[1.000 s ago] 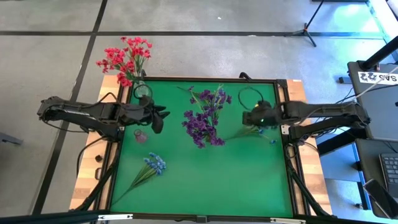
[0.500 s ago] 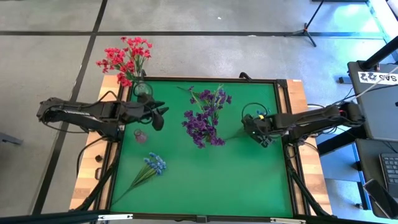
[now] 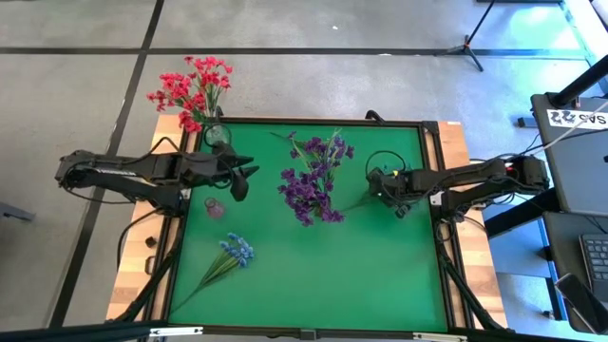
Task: Sort flowers into vase by color
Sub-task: Put the right blue flowers into the violet vase
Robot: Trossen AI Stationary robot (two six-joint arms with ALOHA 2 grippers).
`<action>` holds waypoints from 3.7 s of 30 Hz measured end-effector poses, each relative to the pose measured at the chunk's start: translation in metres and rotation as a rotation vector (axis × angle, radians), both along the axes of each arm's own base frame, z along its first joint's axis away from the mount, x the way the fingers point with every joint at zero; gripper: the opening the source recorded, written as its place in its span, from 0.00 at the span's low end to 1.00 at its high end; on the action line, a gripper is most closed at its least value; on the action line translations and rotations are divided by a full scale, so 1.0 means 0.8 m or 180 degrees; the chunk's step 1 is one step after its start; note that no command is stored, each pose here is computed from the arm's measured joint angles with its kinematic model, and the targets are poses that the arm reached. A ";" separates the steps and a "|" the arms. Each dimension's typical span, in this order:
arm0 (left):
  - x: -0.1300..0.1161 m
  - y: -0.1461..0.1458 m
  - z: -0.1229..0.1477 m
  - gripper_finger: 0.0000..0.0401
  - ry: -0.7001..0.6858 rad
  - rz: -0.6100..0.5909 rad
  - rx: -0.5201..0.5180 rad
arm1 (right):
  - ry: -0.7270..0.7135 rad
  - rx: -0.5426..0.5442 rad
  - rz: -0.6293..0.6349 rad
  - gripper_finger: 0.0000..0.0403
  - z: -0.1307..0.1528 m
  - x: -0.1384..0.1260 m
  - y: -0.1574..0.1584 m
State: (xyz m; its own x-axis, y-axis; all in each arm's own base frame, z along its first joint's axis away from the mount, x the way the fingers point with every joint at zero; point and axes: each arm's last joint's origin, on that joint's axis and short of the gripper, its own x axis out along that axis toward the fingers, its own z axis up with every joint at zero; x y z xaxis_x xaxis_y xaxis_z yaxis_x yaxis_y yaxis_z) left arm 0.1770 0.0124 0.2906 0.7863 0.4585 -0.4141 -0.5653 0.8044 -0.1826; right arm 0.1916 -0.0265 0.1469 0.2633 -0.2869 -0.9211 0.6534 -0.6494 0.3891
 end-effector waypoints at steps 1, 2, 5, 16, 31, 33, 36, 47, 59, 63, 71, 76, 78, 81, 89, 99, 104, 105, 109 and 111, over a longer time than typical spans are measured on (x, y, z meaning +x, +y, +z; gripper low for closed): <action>-0.001 -0.002 0.003 0.39 -0.0079 -0.0064 -0.0018 | 0.0045 -0.0083 0.0033 0.14 0.000 -0.001 -0.001; -0.001 -0.005 0.007 0.39 -0.0163 -0.0141 -0.0031 | 0.0092 -0.0189 0.0073 0.08 0.000 -0.002 -0.002; -0.002 -0.012 0.023 0.39 -0.0569 -0.0445 -0.0120 | 0.0173 -0.0365 0.0290 0.04 0.002 -0.002 -0.003; -0.024 -0.040 0.066 0.39 -0.1628 -0.1300 -0.0560 | 0.0559 -0.1269 0.1621 0.04 0.131 -0.038 0.018; -0.023 -0.053 0.097 0.39 -0.2659 -0.1018 -0.0961 | -0.1032 -0.3388 0.3194 0.01 0.375 -0.041 0.085; -0.012 -0.058 0.092 0.39 -0.2584 -0.0998 -0.0924 | -0.1220 -0.3617 0.3282 0.02 0.390 -0.027 0.099; 0.009 -0.067 0.088 0.39 -0.2604 -0.1059 -0.0857 | -0.1489 -0.3794 0.3308 0.01 0.404 0.002 0.114; 0.048 -0.086 0.077 0.52 -0.2700 -0.1583 -0.0644 | -0.1998 -0.4138 0.3874 0.01 0.390 0.099 0.150; 0.049 -0.091 0.076 0.52 -0.2620 -0.1911 -0.0260 | -0.2419 -0.4332 0.3779 0.02 0.352 0.189 0.153; 0.053 -0.091 0.072 0.52 -0.2527 -0.1867 -0.0109 | -0.2276 -0.4346 0.3720 0.02 0.339 0.205 0.152; 0.070 -0.094 0.057 0.52 -0.2350 -0.1725 -0.0055 | -0.2061 -0.4476 0.3554 0.02 0.323 0.224 0.152; 0.072 -0.095 0.055 0.52 -0.2352 -0.1721 -0.0056 | -0.1769 -0.4456 0.3445 0.02 0.318 0.224 0.149; 0.072 -0.094 0.055 0.52 -0.2339 -0.1628 -0.0080 | -0.1795 -0.4458 0.3471 0.02 0.318 0.224 0.149; 0.074 -0.093 0.053 0.52 -0.2312 -0.1484 -0.0065 | -0.1870 -0.4471 0.3501 0.02 0.319 0.225 0.147; 0.084 -0.094 0.042 0.52 -0.2202 -0.1459 -0.0073 | -0.1925 -0.4540 0.3560 0.03 0.313 0.234 0.150; 0.085 -0.092 0.041 0.22 -0.2253 -0.1254 -0.0205 | -0.1884 -0.4525 0.3579 0.22 0.310 0.235 0.151; 0.085 -0.092 0.041 0.03 -0.2212 -0.1237 -0.0094 | -0.1873 -0.4542 0.3598 0.36 0.310 0.235 0.151; 0.083 -0.092 0.043 0.03 -0.2208 -0.1244 -0.0038 | -0.1867 -0.4576 0.3607 0.39 0.313 0.233 0.151; 0.060 -0.090 0.064 0.02 -0.2338 -0.1175 0.0305 | -0.1922 -0.4777 0.3620 0.48 0.338 0.218 0.158; 0.040 -0.088 0.079 0.02 -0.2352 -0.1107 0.0644 | -0.1930 -0.4901 0.3593 0.52 0.356 0.207 0.164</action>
State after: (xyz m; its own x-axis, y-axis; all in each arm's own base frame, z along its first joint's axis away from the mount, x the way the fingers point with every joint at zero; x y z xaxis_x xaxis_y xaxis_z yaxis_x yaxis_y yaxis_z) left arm 0.2087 -0.0579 0.3541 0.9331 0.1500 0.3269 -0.0708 0.9677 -0.2419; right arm 0.3574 0.1046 0.4313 0.9818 -0.1154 0.1510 0.0460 0.9151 0.4006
